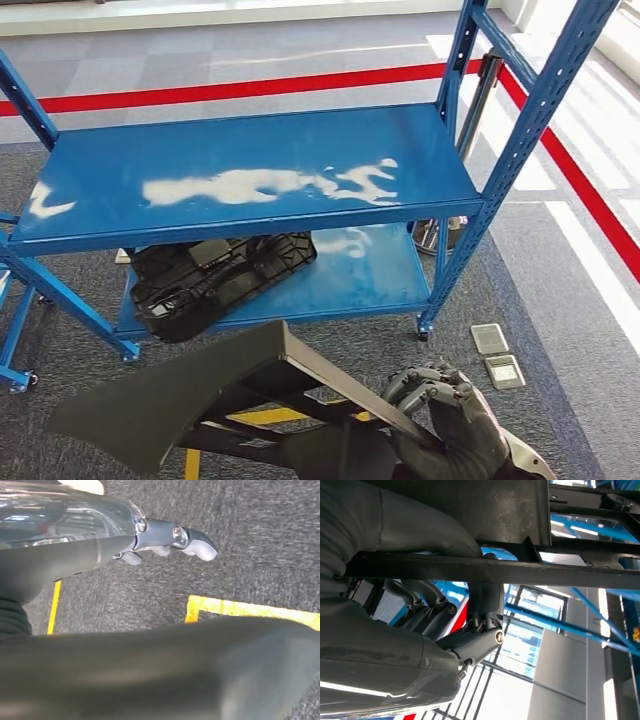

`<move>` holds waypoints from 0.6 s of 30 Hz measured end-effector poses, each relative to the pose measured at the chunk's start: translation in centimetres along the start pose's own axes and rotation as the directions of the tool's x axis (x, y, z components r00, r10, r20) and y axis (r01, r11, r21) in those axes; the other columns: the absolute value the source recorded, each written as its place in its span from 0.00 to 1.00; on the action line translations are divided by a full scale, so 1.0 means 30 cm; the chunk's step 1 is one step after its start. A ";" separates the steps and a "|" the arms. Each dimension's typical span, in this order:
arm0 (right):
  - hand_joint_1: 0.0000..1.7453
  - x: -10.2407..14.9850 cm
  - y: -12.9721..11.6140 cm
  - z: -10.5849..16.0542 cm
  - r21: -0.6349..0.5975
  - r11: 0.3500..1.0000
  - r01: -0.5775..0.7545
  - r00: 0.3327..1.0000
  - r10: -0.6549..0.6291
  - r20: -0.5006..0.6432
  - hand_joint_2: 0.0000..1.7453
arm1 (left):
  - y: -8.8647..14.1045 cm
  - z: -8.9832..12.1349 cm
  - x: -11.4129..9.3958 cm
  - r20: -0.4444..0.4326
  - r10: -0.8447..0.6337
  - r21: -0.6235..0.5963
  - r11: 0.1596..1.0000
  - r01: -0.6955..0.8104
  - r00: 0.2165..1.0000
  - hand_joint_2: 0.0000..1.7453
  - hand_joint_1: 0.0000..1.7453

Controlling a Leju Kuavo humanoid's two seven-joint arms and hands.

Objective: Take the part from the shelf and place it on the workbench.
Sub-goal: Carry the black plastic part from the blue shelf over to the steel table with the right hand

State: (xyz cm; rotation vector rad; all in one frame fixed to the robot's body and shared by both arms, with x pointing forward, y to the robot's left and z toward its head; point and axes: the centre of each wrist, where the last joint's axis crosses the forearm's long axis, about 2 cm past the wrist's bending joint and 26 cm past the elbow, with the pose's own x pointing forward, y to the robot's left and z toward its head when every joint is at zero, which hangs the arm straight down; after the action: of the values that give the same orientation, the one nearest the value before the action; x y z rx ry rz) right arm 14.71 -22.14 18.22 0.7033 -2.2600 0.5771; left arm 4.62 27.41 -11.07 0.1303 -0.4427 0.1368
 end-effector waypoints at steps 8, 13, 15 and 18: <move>1.00 0.001 0.014 0.010 -0.005 0.999 0.034 0.999 -0.034 -0.009 1.00 | -0.005 0.006 -0.014 -0.040 -0.046 -0.021 0.999 0.045 0.998 1.00 0.00; 1.00 0.005 0.023 0.017 -0.017 0.999 0.036 0.999 -0.036 -0.013 1.00 | -0.007 0.006 -0.014 -0.051 -0.084 -0.042 0.996 0.082 0.995 1.00 0.00; 1.00 0.008 0.025 0.019 -0.022 0.999 0.030 0.999 -0.030 -0.013 1.00 | -0.007 0.006 -0.014 -0.051 -0.095 -0.050 0.994 0.092 0.994 1.00 0.00; 1.00 0.010 0.026 0.021 -0.020 1.000 0.023 1.000 -0.023 -0.014 1.00 | -0.005 0.006 -0.016 -0.051 -0.105 -0.061 0.993 0.102 0.993 1.00 0.00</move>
State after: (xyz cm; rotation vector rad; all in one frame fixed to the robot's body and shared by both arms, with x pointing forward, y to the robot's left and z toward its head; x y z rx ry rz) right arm 13.74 -22.00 17.86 0.7122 -2.2382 0.5461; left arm 4.12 27.20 -11.13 0.0919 -0.3849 0.0257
